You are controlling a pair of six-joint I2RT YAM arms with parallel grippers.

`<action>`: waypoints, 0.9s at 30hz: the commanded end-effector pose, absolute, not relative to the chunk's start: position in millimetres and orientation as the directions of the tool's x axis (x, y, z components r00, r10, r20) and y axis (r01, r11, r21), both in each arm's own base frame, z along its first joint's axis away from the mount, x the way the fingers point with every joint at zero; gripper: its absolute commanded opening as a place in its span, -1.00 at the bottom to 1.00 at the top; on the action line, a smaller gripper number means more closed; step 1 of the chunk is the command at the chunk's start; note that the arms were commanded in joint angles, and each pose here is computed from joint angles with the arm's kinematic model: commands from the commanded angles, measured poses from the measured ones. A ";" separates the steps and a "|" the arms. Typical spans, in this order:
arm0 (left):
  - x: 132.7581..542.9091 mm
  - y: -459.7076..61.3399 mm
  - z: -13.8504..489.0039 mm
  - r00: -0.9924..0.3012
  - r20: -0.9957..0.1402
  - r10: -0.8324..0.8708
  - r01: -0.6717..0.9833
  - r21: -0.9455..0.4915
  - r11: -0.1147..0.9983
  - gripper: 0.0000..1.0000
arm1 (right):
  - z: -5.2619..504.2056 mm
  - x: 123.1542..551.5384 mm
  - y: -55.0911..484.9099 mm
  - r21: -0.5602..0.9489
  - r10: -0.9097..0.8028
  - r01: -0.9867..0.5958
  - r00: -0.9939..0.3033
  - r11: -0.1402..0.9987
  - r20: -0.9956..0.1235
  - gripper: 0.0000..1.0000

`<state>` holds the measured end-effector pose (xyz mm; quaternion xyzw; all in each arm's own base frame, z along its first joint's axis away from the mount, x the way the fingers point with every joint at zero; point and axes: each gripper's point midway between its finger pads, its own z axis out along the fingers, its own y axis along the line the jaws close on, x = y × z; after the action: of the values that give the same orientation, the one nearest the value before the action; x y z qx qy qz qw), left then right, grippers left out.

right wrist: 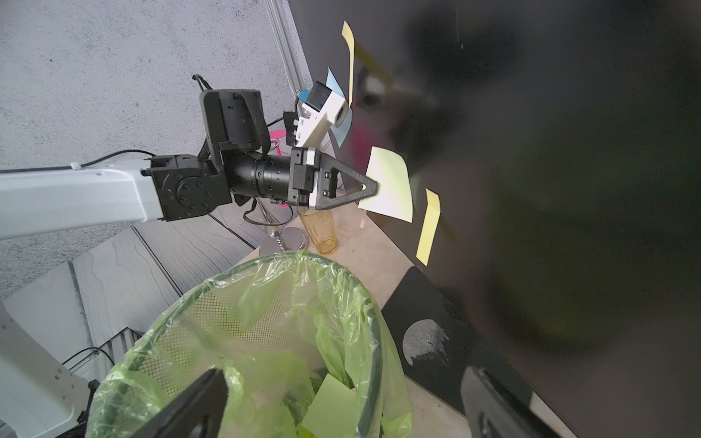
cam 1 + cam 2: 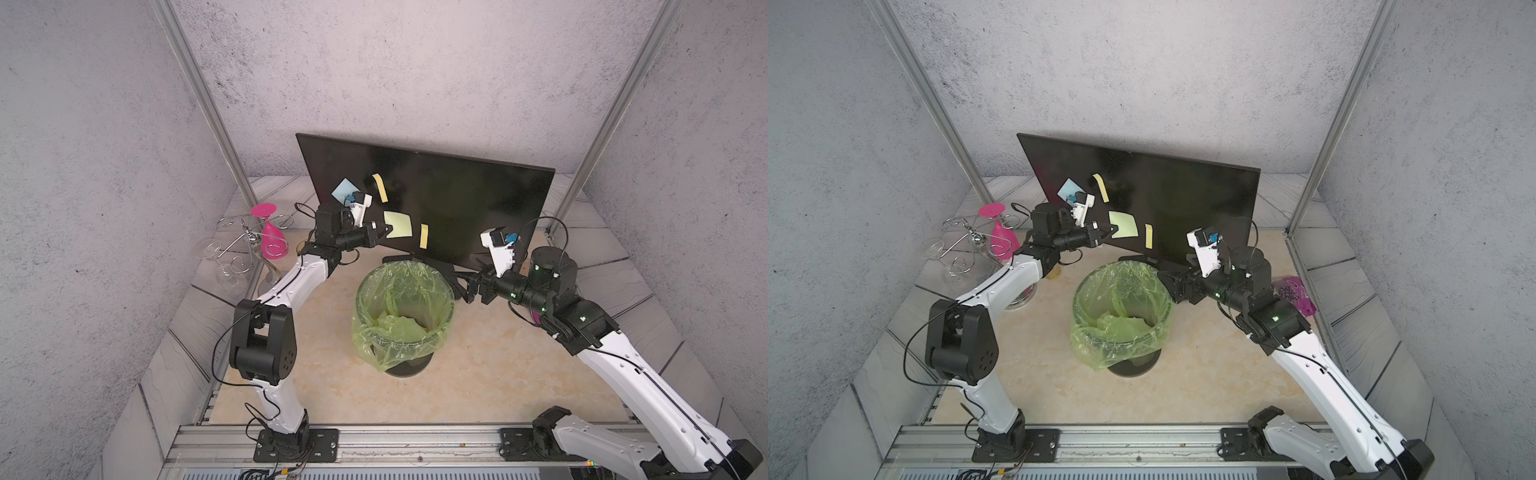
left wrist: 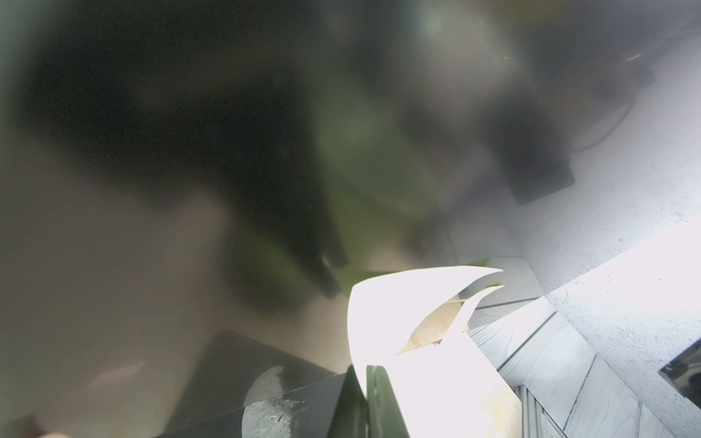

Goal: Remove the sticky note from the monitor
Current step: Tear off the sticky note from the monitor, then place the sticky note in the trash bin.

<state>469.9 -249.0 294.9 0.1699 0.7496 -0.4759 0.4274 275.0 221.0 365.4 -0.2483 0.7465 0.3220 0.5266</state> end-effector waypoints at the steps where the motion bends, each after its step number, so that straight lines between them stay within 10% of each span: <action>1: 462.0 -248.6 307.4 -0.546 -0.827 -0.134 0.683 -0.532 0.501 -1.00 | 367.5 276.2 222.3 0.221 -0.024 -0.716 -0.315 0.662 -0.949 0.99; 14: 395.2 -206.0 347.8 -0.481 -0.870 -0.106 0.622 -0.424 0.658 -1.00 | 372.8 274.4 224.0 0.220 -0.019 -0.727 -0.306 0.650 -0.952 0.99; 27: 259.9 -226.7 338.0 -0.559 -0.817 0.143 0.712 -0.385 0.587 -1.00 | 376.7 282.0 214.4 0.192 -0.037 -0.682 -0.307 0.706 -0.951 0.99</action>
<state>282.9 -226.8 376.8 0.2450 0.7672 -0.3919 0.4448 278.9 221.4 361.8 -0.2484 0.7534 0.3149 0.5211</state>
